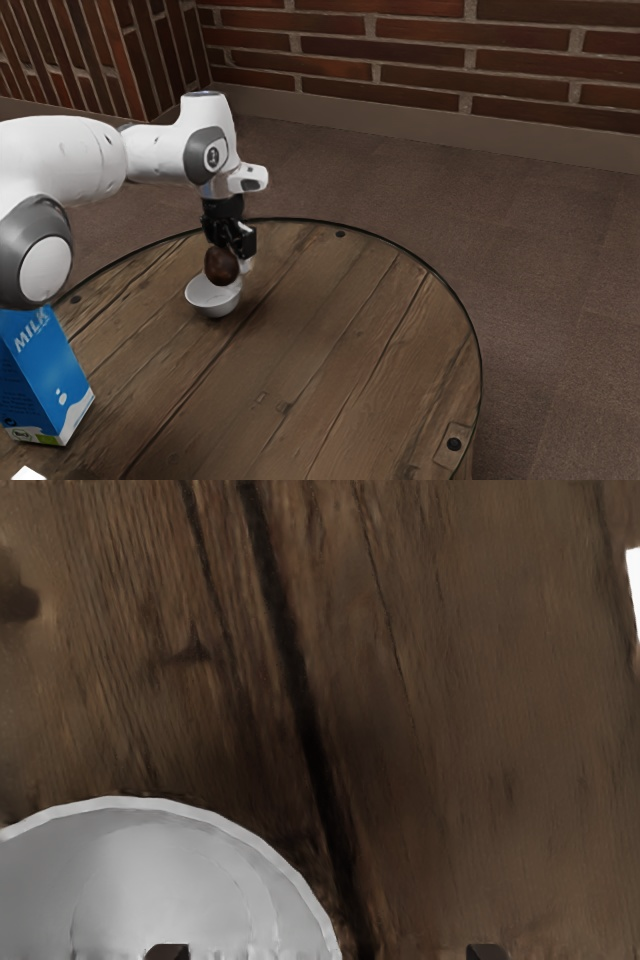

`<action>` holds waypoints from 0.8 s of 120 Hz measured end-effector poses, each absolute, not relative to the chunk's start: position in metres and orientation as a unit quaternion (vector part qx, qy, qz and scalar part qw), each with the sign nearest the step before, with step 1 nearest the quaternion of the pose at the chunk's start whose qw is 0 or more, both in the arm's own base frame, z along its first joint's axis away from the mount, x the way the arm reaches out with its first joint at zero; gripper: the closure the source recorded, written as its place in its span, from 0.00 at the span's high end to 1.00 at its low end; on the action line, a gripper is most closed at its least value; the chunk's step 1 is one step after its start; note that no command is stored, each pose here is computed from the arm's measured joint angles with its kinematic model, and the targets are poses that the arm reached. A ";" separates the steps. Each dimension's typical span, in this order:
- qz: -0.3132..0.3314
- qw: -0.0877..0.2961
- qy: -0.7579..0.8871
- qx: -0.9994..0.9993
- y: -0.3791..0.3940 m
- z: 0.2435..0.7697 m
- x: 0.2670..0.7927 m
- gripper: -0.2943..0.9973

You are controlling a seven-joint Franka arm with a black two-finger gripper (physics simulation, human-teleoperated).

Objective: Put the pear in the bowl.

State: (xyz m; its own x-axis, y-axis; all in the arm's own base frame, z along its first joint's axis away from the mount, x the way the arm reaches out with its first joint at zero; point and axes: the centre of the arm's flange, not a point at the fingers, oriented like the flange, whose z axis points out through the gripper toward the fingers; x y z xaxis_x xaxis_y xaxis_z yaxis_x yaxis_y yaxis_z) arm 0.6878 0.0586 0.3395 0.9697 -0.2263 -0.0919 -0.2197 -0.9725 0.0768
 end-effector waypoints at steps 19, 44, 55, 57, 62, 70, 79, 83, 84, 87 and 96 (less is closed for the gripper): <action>-0.065 0.033 -0.087 0.994 0.094 0.330 0.685 0.50; -0.070 0.037 -0.088 0.993 0.093 0.330 0.684 0.62; -0.060 0.036 -0.094 0.993 0.089 0.349 0.683 0.68; -0.057 0.035 -0.097 0.993 0.087 0.356 0.683 0.68; -0.045 0.028 -0.111 0.992 0.075 0.380 0.682 0.70; -0.017 0.019 -0.140 0.990 0.054 0.436 0.674 0.72; 0.012 0.018 -0.179 0.984 0.019 0.493 0.659 0.73; 0.023 0.016 -0.198 0.980 0.003 0.517 0.651 0.74; 0.026 0.015 -0.203 0.979 -0.002 0.522 0.649 0.74; 0.031 0.014 -0.217 0.976 -0.014 0.535 0.644 0.74; 0.036 0.011 -0.247 0.968 -0.039 0.552 0.636 0.75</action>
State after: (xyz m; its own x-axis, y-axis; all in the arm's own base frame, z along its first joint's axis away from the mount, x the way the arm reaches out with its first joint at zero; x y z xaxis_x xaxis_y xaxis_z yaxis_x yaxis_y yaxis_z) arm 0.6357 -0.0392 0.5524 0.8758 -0.4768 0.0748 -0.4784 -0.8781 0.0034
